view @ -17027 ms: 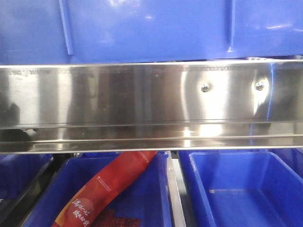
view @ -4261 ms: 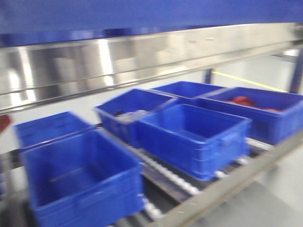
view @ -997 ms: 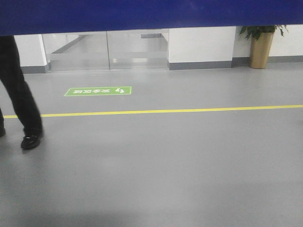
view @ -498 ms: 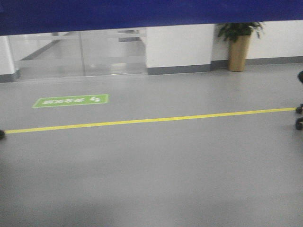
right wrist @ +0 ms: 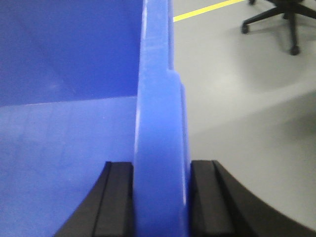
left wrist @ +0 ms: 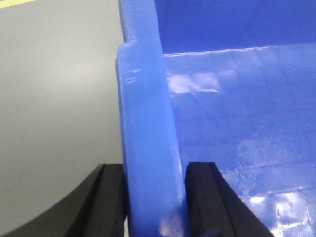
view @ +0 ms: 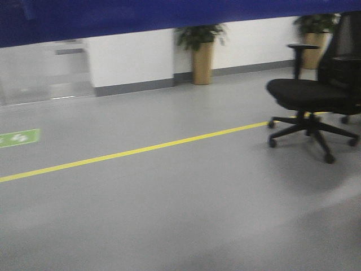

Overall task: Move blue bin to conveyor side
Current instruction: 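Drive the base across the floor toward the red-framed conveyor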

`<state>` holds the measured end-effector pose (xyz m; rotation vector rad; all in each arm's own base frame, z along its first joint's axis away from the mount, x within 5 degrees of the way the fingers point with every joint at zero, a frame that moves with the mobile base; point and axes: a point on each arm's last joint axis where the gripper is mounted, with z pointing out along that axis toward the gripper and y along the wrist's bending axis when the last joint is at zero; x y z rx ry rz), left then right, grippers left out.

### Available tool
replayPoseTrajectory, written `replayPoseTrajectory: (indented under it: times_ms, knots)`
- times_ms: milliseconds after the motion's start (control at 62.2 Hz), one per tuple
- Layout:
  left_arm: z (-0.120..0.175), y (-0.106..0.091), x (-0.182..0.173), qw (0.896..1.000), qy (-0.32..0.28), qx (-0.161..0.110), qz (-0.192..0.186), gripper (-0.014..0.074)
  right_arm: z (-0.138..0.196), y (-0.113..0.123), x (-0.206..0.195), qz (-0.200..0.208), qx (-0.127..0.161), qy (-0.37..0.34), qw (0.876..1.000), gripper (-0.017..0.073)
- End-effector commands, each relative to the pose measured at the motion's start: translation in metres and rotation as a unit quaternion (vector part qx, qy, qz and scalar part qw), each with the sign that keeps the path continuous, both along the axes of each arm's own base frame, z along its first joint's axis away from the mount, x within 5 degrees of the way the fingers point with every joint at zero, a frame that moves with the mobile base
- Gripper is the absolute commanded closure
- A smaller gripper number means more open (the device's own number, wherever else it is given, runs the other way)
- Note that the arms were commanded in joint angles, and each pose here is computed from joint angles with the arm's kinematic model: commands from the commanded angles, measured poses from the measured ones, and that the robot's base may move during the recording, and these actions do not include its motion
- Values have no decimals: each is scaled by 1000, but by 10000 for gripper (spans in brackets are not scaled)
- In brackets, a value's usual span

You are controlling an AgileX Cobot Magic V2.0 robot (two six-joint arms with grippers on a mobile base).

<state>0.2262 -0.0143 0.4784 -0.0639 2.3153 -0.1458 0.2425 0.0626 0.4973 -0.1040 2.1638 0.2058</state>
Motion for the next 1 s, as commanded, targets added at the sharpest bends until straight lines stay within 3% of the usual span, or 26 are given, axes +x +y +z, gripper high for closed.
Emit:
replayPoseTrajectory:
  times_ms: [0, 981]
  knots:
    - [13, -1, -4, 999, -53, 0, -4, 610, 20, -4, -5, -6, -1, -81, 997, 640]
    - [13, 0, -4, 999, -53, 1, -3, 610, 20, -4, -5, -6, -1, -81, 997, 640]
